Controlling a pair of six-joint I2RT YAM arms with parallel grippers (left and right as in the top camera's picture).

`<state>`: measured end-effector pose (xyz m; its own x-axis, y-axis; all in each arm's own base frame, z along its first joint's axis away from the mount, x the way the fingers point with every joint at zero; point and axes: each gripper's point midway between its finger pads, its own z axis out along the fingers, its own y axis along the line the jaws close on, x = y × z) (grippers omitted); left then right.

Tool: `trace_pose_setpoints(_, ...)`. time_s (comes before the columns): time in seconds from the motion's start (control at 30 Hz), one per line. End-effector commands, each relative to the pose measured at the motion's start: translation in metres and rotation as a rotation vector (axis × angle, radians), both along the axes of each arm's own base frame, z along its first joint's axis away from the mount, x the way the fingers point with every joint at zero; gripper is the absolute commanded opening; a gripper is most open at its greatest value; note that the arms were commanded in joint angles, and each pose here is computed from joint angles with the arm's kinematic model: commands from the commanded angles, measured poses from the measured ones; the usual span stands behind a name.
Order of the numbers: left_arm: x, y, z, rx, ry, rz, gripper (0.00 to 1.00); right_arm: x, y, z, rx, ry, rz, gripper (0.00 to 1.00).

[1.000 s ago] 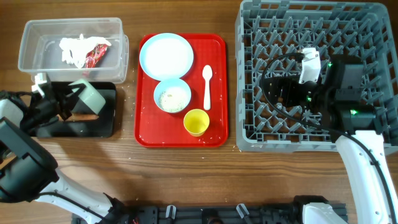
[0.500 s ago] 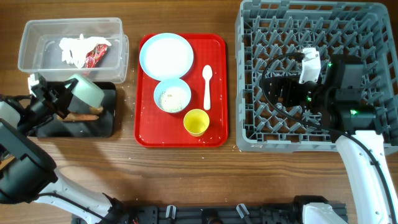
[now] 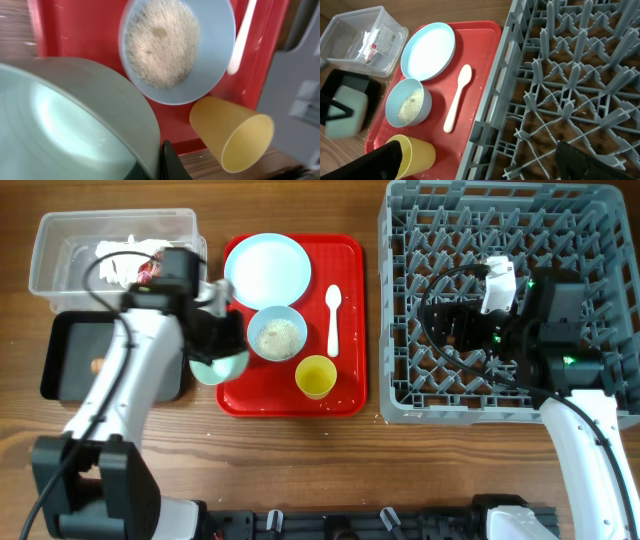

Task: Sort waste into correct bins and load items into the dishwasher rack
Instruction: 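Return the green bowl to the red tray with the left gripper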

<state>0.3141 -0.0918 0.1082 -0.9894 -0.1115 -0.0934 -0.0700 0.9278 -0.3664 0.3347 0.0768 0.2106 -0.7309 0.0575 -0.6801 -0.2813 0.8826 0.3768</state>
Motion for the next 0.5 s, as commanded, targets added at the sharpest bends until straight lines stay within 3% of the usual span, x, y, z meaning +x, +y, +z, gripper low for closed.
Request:
trace_pose_setpoints(0.0, -0.022, -0.022, -0.034, 0.129, 0.043, -0.013, 0.04, 0.003, 0.0, 0.005, 0.005, -0.007, -0.007, 1.0)
trace_pose_setpoints(0.1, -0.036, -0.044, -0.054, 0.162, 0.032, -0.065, 0.04, 0.004, 0.0, 0.005, 0.005, -0.009, -0.007, 1.0)
trace_pose_setpoints(0.2, -0.046, -0.038, -0.068, 0.289, 0.007, -0.112, 0.04, 0.004, 0.0, 0.005, 0.005, -0.009, -0.007, 1.0)
trace_pose_setpoints(0.27, -0.047, -0.042, -0.069, 0.296, -0.003, -0.126, 0.24, 0.003, 0.0, 0.005, 0.005, -0.007, -0.007, 1.0)
trace_pose_setpoints(0.3, -0.047, -0.043, -0.069, 0.295, -0.006, -0.129, 0.46, 0.003, 0.0, 0.005, 0.005, -0.006, -0.007, 1.0)
trace_pose_setpoints(0.37, -0.038, -0.045, -0.066, 0.292, -0.042, -0.133, 0.67, 0.003, 0.0, 0.005, 0.004, -0.007, -0.007, 1.0)
trace_pose_setpoints(0.47, 0.0, -0.054, -0.03, 0.305, -0.187, -0.175, 0.75, 0.004, 0.0, 0.005, 0.005, -0.01, -0.007, 1.0)
